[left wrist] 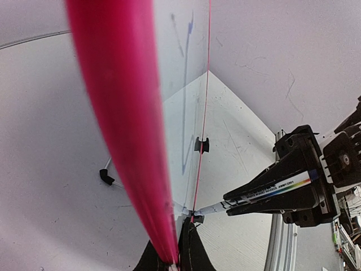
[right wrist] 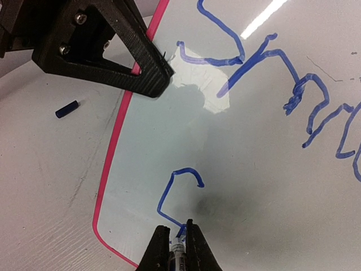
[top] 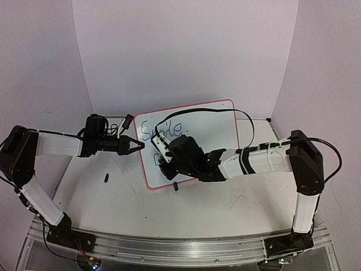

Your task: Write a sentence on the whiteboard

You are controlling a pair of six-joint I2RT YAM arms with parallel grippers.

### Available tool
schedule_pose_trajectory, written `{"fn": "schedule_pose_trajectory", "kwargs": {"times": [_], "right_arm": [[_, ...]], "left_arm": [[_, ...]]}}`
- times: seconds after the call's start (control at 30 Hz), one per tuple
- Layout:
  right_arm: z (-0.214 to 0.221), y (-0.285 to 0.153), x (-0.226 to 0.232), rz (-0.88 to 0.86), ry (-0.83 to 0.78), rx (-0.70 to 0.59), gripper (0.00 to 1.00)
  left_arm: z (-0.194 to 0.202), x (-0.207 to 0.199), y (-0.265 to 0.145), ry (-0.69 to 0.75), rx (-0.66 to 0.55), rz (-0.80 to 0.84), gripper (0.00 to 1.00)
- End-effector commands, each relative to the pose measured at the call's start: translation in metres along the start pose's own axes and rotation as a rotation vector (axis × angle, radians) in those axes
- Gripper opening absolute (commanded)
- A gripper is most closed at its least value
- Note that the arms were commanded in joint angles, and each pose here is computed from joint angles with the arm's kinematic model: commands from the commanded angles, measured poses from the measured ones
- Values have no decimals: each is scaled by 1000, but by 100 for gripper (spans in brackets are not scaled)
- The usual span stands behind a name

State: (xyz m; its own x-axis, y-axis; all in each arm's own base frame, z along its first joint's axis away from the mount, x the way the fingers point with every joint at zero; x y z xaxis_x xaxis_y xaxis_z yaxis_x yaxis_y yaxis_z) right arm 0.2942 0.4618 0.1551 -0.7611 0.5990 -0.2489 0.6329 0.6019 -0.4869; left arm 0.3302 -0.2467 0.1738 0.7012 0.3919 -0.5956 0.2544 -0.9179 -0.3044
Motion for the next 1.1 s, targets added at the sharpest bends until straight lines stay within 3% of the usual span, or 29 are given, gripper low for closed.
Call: {"fn": "schedule_pose_trajectory", "kwargs": {"times": [0.0,0.5,0.73,0.93,1.07], "right_arm": [[10,3,-5,20,20,16,0],[8,15,17,-43,37,0,0],[-13,19,24,-56,42,-42,0],[-53,-11,13,-60,98,-132,0],[-55,-36,-10,-8,96,-146,0]], "left_arm": [[25,39,4,3,59,-209,0],[25,39,4,2,60,-209,0],[24,39,4,5,58,-211,0],[26,42,5,1,63,-218,0],[27,43,5,0,65,-218,0]]}}
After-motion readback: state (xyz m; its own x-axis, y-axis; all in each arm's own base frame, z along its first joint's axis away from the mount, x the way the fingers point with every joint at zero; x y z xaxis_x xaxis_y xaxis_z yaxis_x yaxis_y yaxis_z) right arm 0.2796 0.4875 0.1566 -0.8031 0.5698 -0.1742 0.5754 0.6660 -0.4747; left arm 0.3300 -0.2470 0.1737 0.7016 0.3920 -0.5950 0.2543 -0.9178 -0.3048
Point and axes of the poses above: each gripper's point midway between its finger pads, its own y axis out along the fingers, its own x axis along the line the jaws close on, z = x × y, the point moved 2 cm from there along -y, back along the fingers, and after that the axes turned 7 degrees about -y, right-handed, at the moved point
